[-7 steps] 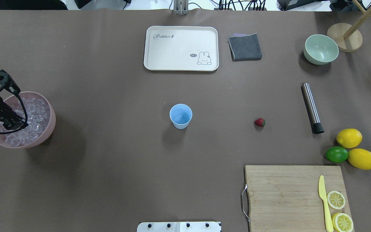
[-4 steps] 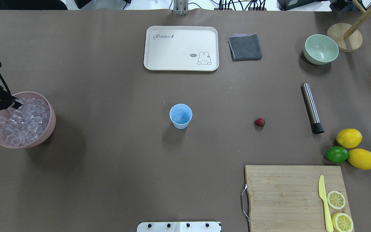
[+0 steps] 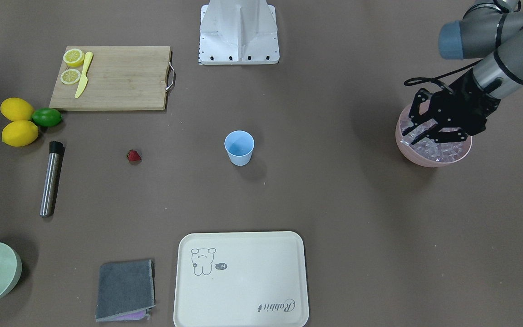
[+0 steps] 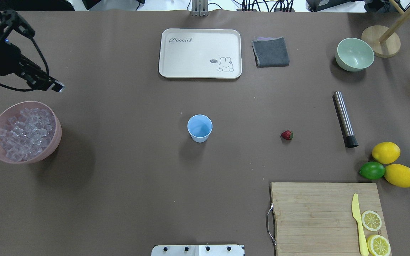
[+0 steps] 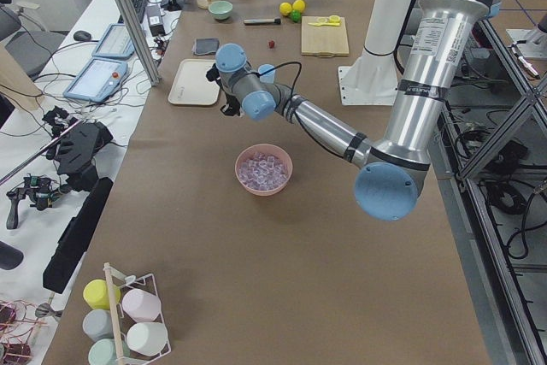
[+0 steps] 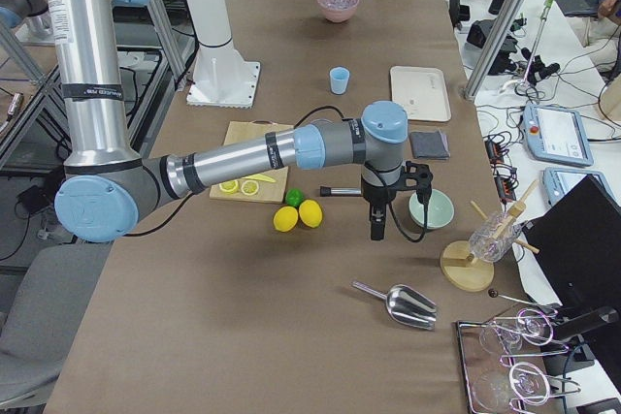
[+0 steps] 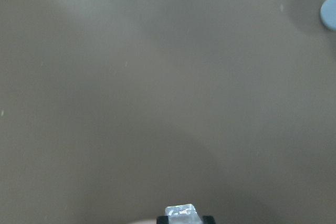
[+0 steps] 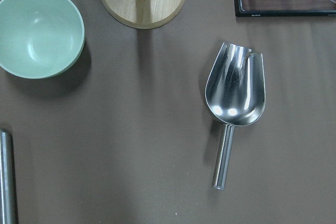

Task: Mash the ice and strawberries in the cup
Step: 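Lift the ice cube with the left gripper and carry it over the blue cup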

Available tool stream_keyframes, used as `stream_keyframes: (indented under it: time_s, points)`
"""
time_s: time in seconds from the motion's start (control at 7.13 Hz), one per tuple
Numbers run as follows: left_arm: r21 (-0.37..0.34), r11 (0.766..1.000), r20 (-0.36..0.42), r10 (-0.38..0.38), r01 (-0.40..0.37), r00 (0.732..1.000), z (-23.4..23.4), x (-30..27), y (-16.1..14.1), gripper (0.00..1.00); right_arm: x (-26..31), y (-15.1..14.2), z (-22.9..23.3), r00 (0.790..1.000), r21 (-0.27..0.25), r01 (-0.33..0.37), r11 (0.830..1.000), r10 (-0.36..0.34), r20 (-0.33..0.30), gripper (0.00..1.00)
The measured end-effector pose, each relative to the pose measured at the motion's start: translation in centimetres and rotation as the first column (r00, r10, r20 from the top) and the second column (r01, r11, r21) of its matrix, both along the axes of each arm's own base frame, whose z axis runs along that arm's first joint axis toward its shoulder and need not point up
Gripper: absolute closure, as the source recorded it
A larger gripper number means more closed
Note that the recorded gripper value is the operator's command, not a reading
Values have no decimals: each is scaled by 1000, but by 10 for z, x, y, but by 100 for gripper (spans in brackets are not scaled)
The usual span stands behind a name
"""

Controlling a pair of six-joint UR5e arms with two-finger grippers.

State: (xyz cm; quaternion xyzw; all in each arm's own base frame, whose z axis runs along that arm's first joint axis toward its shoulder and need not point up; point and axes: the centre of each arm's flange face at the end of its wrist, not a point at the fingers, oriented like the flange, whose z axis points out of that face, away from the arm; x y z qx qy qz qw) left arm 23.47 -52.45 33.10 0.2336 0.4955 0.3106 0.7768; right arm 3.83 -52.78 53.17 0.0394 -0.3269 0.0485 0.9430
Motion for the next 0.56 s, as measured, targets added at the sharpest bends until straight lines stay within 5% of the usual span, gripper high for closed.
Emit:
stream_keyframes:
  time_s: [0.56]
  points:
    - [-48, 996, -96, 70, -75, 993, -110, 116, 25, 100, 0, 3, 3, 1000, -4, 1, 1000, -1, -3, 0]
